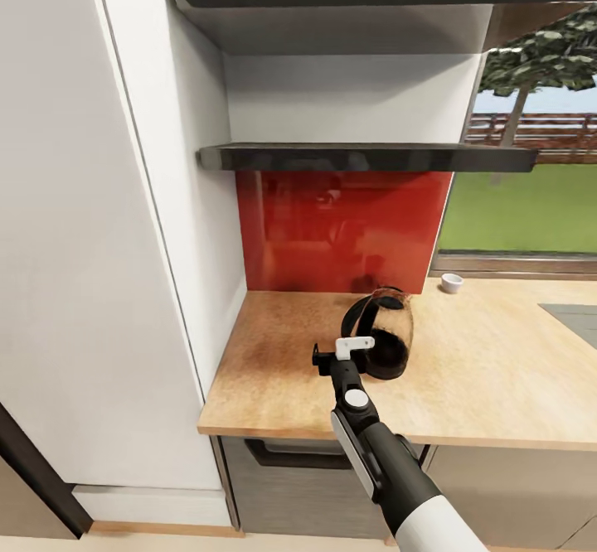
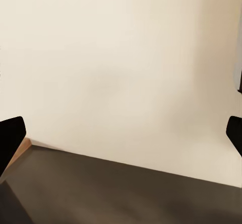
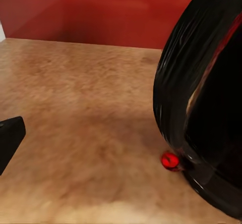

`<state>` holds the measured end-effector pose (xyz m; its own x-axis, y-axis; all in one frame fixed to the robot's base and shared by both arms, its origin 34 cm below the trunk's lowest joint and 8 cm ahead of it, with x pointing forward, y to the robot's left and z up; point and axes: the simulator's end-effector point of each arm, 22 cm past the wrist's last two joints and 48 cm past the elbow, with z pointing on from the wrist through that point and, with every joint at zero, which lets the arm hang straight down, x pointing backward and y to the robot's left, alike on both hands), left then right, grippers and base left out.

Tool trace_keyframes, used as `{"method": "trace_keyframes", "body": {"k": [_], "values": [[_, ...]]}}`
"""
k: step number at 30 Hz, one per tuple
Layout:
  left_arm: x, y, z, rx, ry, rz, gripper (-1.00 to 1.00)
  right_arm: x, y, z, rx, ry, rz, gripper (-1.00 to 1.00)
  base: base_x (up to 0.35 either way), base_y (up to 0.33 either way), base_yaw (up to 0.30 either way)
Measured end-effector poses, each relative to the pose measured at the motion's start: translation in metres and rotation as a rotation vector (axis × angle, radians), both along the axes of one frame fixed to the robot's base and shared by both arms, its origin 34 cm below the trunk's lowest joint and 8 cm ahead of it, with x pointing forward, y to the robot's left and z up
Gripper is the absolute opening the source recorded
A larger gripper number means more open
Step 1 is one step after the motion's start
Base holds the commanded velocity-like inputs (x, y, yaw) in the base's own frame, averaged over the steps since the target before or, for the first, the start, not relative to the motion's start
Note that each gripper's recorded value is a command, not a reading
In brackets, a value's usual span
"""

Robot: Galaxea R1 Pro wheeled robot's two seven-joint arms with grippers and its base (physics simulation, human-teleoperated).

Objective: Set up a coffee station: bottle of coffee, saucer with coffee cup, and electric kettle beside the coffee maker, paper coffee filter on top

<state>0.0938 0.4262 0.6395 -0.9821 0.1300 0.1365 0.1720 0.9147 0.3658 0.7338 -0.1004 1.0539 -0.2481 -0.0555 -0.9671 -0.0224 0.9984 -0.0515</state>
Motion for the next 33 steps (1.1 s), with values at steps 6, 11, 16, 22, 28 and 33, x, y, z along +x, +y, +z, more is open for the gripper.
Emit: {"method": "trace_keyframes", "body": {"k": [6,11,16,22,28,33], "values": [[0.0,-0.0003,-0.0001,0.0,0.0,0.0,1.0,0.0001,-0.0001,-0.0002,0.0,0.0,0.0,1.0,0.048,-0.029,0.0],[0.0001,-0.0019,-0.0005,-0.002,0.0,0.0,1.0,0.0002,-0.0004,-0.0002,0.0,0.0,-0.001,1.0,0.002,-0.001,0.0],[0.0001,-0.0023,-0.0005,-0.003,0.0,0.001,1.0,0.0002,-0.0003,-0.0002,0.0,0.001,-0.001,1.0,0.017,-0.009,0.0],[0.0005,-0.0024,-0.0006,-0.003,-0.001,0.001,1.0,0.0001,0.0,-0.0002,0.0,0.001,0.0,1.0,0.016,-0.001,0.0],[0.0004,-0.0023,-0.0006,-0.003,-0.001,0.001,1.0,0.0001,-0.0001,-0.0002,0.0,0.0,0.0,1.0,0.076,0.041,0.0],[0.0003,-0.0023,-0.0006,-0.003,-0.001,0.001,1.0,0.0001,0.0,-0.0003,0.0,0.001,0.0,1.0,0.005,0.003,0.0]]}}
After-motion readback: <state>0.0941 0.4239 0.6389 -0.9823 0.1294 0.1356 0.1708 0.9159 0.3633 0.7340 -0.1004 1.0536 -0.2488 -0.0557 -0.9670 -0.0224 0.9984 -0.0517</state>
